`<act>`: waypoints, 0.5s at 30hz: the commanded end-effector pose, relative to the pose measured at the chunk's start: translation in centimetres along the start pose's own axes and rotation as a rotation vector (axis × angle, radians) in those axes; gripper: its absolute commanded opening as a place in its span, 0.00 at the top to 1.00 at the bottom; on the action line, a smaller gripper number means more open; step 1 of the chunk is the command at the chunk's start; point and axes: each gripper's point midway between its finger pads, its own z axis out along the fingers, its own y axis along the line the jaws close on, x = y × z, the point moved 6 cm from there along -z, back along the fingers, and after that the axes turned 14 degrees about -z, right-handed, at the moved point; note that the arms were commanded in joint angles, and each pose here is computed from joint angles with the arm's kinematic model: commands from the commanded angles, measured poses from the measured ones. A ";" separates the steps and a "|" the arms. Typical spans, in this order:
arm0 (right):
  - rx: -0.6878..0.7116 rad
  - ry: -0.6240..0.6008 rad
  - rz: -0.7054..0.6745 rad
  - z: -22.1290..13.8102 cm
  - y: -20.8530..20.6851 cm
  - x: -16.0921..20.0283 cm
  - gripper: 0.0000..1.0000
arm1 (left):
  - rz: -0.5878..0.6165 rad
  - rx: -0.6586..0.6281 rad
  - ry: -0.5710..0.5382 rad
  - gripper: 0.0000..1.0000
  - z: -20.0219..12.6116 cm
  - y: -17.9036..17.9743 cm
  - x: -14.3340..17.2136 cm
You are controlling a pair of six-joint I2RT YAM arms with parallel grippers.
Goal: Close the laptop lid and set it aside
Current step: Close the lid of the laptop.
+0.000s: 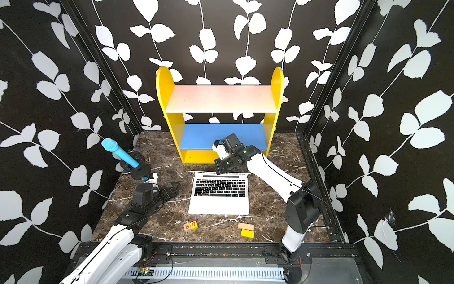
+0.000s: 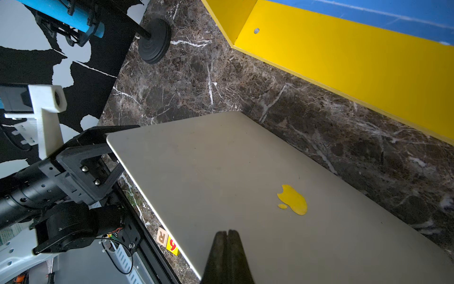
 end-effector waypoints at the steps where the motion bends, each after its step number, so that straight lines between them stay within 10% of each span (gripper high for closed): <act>1: -0.034 0.037 -0.017 0.0 1.1 1.0 1.00 | 0.002 -0.020 0.003 0.02 0.0 0.5 0.3; 15: -0.043 0.079 -0.032 1.2 1.4 1.8 1.00 | 0.003 -0.022 -0.002 0.02 -0.1 0.6 0.3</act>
